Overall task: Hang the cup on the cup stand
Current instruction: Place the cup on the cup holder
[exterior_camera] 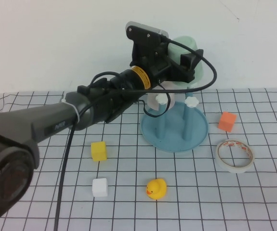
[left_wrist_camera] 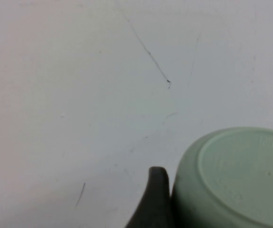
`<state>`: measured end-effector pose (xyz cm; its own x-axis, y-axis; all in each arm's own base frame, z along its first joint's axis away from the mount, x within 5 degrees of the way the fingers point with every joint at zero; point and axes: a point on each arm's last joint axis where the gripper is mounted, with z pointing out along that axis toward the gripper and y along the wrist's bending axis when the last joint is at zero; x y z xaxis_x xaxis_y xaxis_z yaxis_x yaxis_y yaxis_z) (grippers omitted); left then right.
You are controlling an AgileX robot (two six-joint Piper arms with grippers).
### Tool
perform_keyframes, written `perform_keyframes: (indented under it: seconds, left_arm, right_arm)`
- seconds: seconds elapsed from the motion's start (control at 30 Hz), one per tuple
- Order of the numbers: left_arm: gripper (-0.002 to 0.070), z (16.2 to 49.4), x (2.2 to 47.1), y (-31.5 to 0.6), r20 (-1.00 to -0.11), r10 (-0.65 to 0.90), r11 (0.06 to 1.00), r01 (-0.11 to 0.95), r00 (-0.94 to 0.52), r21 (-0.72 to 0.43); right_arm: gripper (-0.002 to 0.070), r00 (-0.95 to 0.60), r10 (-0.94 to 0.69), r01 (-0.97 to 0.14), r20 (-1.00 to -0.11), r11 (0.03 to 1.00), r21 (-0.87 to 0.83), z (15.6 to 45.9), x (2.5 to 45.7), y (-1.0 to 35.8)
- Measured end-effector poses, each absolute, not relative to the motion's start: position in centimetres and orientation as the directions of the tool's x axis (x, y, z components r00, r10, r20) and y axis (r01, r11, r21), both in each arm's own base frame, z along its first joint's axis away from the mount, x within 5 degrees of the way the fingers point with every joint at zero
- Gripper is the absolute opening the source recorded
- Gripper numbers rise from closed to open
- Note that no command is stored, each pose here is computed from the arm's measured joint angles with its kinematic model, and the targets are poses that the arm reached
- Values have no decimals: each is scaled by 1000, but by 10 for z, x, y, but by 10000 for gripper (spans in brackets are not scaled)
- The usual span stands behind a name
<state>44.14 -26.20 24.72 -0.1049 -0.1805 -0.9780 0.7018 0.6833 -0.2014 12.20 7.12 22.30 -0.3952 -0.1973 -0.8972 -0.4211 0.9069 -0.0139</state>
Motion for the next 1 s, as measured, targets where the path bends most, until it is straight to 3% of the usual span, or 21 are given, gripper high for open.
perform_keyframes:
  seconds: [0.27, 0.53, 0.7, 1.0]
  left_arm:
    - [575, 233, 456, -274, -984, -142, 703, 688, -111, -179]
    - [575, 214, 463, -293, -995, -39, 716, 693, -87, -88]
    - [575, 214, 461, -298, -999, 0, 729, 684, -39, -27]
    - [575, 215, 462, -298, -1000, 0, 741, 672, -27, -18]
  right_arm:
    - [0, -395, -197, -421, -897, 907, -14, 223, 122, 71]
    - [0, -395, -197, -421, -897, 907, -14, 223, 122, 71]
    - [0, -395, -197, -421, -897, 907, -14, 223, 122, 71]
    - [0, -395, -197, -421, -897, 907, -14, 223, 122, 71]
